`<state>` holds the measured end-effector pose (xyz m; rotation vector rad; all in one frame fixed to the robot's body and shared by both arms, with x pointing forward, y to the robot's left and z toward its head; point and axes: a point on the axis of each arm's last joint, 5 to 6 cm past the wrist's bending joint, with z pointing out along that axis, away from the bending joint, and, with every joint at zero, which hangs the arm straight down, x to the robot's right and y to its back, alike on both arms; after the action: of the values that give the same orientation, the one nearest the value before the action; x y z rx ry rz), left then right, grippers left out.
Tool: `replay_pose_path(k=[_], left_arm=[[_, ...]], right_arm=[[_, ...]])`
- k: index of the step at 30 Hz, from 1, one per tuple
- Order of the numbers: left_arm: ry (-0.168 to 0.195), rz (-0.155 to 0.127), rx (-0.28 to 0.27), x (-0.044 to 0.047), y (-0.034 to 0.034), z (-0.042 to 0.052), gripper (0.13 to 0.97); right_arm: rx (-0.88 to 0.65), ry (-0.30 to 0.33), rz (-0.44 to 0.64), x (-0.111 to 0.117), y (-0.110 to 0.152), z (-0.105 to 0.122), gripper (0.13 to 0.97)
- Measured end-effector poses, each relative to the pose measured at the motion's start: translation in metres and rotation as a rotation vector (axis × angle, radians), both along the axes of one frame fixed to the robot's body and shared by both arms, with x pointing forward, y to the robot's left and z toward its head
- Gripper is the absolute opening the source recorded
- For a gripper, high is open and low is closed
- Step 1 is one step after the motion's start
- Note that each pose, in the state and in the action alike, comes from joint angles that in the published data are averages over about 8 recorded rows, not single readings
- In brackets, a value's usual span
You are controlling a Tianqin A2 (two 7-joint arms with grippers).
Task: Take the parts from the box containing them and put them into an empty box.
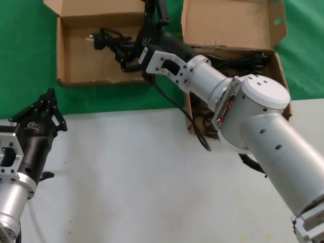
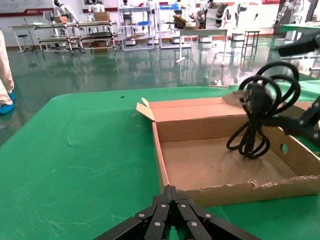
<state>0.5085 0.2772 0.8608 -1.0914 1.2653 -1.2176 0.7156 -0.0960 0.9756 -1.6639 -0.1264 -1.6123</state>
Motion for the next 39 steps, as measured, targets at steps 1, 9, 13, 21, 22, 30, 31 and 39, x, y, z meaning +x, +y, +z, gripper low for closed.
replay_pose_path(k=[1,9,13,21,22,30,31,39], left_arm=[[0.0,0.0,0.0,0.0,0.0,0.0,0.145],[0.0,0.0,0.0,0.0,0.0,0.0,0.145],[0.0,0.0,0.0,0.0,0.0,0.0,0.145],[0.0,0.0,0.0,0.0,0.0,0.0,0.145],[0.0,0.0,0.0,0.0,0.0,0.0,0.145],[0.0,0.0,0.0,0.0,0.0,0.0,0.145],[0.0,0.0,0.0,0.0,0.0,0.0,0.145],[0.0,0.0,0.0,0.0,0.0,0.0,0.145]], right_arm=[[0.001,0.005,0.001,0.001,0.001,-0.002,0.966],[0.0,0.044,0.006,0.005,0.001,-0.021,0.966],[0.005,0.061,0.006,0.007,-0.001,-0.027,0.966],[0.003,0.082,0.009,0.008,-0.008,-0.03,0.966],[-0.001,0.082,0.009,0.007,-0.01,-0.03,0.966],[-0.031,0.058,-0.007,0.006,-0.015,-0.019,0.966],[-0.031,0.053,-0.009,0.006,-0.015,-0.017,0.966],[-0.019,0.009,-0.023,0.006,-0.011,0.004,0.966]])
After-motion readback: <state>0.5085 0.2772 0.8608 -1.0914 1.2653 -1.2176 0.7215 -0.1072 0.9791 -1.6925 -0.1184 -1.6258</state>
